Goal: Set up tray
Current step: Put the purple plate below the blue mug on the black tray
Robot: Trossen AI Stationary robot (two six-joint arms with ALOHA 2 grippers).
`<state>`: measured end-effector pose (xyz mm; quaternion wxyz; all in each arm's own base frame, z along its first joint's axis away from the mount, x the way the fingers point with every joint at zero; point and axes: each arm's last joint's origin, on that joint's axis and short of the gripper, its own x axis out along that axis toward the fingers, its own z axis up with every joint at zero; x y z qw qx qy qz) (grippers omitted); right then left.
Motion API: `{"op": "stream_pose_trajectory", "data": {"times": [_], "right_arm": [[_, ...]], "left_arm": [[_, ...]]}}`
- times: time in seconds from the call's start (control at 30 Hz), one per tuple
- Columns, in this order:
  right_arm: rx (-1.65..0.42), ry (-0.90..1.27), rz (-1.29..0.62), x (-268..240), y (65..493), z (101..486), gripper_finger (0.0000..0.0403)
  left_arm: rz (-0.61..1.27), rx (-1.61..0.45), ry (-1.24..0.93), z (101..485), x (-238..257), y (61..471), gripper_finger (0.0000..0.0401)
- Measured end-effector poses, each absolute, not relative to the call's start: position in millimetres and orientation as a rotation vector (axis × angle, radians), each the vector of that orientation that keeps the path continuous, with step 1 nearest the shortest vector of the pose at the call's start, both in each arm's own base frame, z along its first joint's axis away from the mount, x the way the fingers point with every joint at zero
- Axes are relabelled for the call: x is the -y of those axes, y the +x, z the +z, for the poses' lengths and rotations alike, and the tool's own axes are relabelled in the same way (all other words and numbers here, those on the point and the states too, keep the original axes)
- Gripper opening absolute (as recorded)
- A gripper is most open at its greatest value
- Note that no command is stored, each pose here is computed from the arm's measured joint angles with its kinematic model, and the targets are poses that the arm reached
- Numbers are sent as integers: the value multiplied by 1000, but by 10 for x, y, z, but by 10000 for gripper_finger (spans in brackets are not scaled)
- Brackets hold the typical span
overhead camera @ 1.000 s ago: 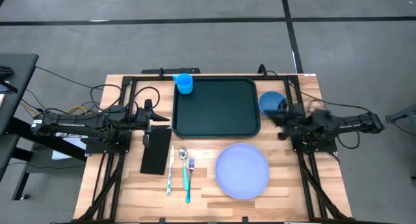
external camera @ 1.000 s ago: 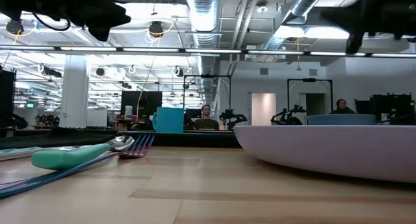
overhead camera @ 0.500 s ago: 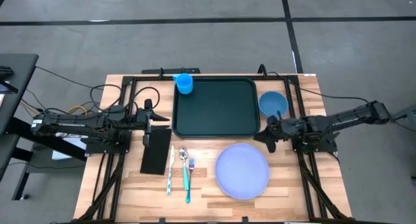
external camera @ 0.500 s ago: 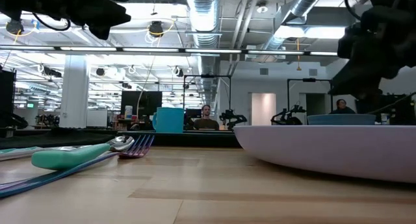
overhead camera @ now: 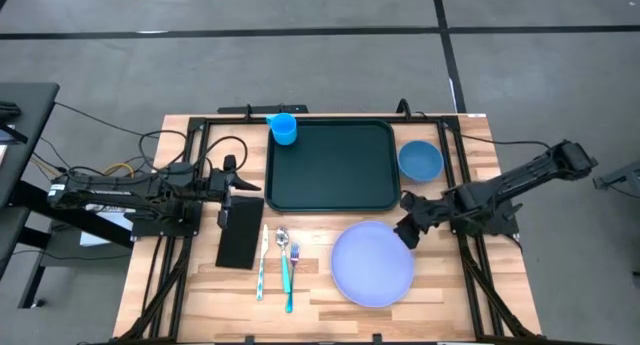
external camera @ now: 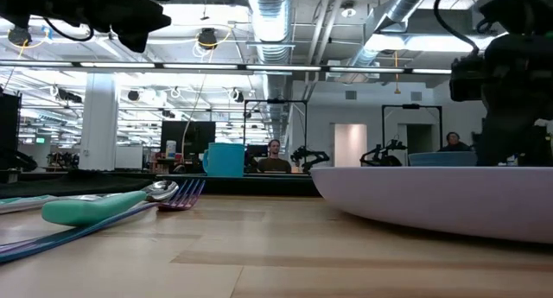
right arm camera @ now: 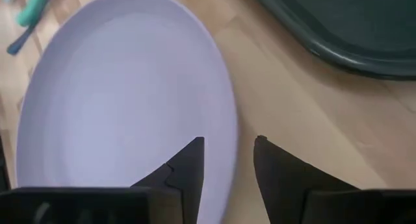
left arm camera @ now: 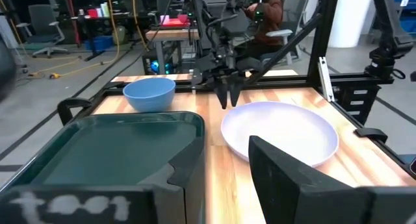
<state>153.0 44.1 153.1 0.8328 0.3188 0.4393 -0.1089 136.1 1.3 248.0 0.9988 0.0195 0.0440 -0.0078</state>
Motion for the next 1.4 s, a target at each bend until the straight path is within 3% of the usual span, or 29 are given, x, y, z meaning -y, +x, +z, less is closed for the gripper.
{"op": "stream_pose_trajectory", "data": {"times": [0.63, 0.77, 0.97, 1.4], "right_arm": [[-1142, 589, -341, -507, 1708, 1318, 160], [-1121, 612, -337, -510, 1730, 1327, 130], [-987, 723, -304, -514, 1903, 1527, 16], [-1033, 681, -331, -173, 2509, 2210, 3]], "left_arm": [[-16, -87, 39, 2481, -13, 1361, 108], [-15, -87, 39, 2481, -14, 1361, 108], [-14, -80, 39, 2488, -14, 1361, 108], [-24, -79, 39, 2488, -11, 1361, 108]]}}
